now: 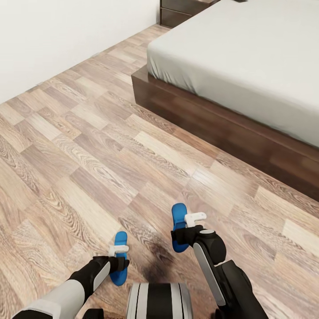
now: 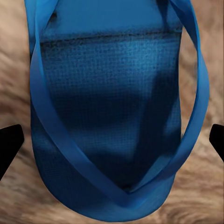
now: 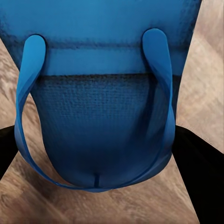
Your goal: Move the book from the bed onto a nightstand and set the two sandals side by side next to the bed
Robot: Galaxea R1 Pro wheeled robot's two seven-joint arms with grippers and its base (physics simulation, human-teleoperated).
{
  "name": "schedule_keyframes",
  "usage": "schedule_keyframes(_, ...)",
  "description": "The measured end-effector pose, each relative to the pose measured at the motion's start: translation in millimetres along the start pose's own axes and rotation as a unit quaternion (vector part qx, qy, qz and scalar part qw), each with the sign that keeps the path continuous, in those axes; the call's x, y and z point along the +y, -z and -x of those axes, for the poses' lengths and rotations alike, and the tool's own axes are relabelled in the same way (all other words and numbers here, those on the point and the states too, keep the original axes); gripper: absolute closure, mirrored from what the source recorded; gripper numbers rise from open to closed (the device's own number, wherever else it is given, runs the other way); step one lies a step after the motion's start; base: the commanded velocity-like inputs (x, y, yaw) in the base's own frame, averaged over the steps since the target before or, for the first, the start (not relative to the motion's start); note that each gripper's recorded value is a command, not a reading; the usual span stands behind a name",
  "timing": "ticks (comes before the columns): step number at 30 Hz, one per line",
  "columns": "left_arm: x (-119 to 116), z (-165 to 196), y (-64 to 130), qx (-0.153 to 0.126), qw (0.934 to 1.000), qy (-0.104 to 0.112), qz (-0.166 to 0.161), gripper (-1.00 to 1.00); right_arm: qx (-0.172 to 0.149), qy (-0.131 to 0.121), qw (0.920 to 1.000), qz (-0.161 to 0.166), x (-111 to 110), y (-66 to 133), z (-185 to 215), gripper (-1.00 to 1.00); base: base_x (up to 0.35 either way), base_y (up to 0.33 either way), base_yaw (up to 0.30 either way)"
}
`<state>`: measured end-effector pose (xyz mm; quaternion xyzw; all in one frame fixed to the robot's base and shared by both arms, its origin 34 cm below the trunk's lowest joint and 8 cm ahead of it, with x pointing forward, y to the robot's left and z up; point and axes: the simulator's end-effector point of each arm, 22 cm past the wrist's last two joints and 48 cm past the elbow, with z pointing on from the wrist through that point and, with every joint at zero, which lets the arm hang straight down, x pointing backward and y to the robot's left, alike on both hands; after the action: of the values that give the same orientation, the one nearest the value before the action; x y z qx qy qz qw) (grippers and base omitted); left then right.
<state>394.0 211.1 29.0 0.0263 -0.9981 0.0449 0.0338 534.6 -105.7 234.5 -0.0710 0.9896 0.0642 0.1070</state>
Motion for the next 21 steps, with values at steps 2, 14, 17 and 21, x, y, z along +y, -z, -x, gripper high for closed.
schedule_keyframes(2,0.1,-1.5,-1.4,0.002,1.0000,0.000,0.000,-1.00,0.002,0.000,1.0000,0.000,-0.1,-1.7,-1.4,1.00,0.000,0.000,0.000)
schedule_keyframes(14,-0.1,-0.5,-1.3,0.001,1.0000,0.000,0.000,-1.00,0.002,0.000,1.0000,0.000,-0.1,-1.7,-1.5,1.00,0.000,0.000,0.000)
schedule_keyframes(17,-0.1,-0.4,-1.3,0.001,1.0000,0.000,0.000,-1.00,0.002,0.000,1.0000,0.000,0.0,-1.7,-1.4,1.00,0.000,0.000,0.000)
schedule_keyframes(21,-0.6,-0.2,-1.3,0.000,1.0000,0.002,-0.001,1.00,0.002,0.000,1.0000,0.000,-0.1,-1.7,-1.5,1.00,0.000,0.000,0.000)
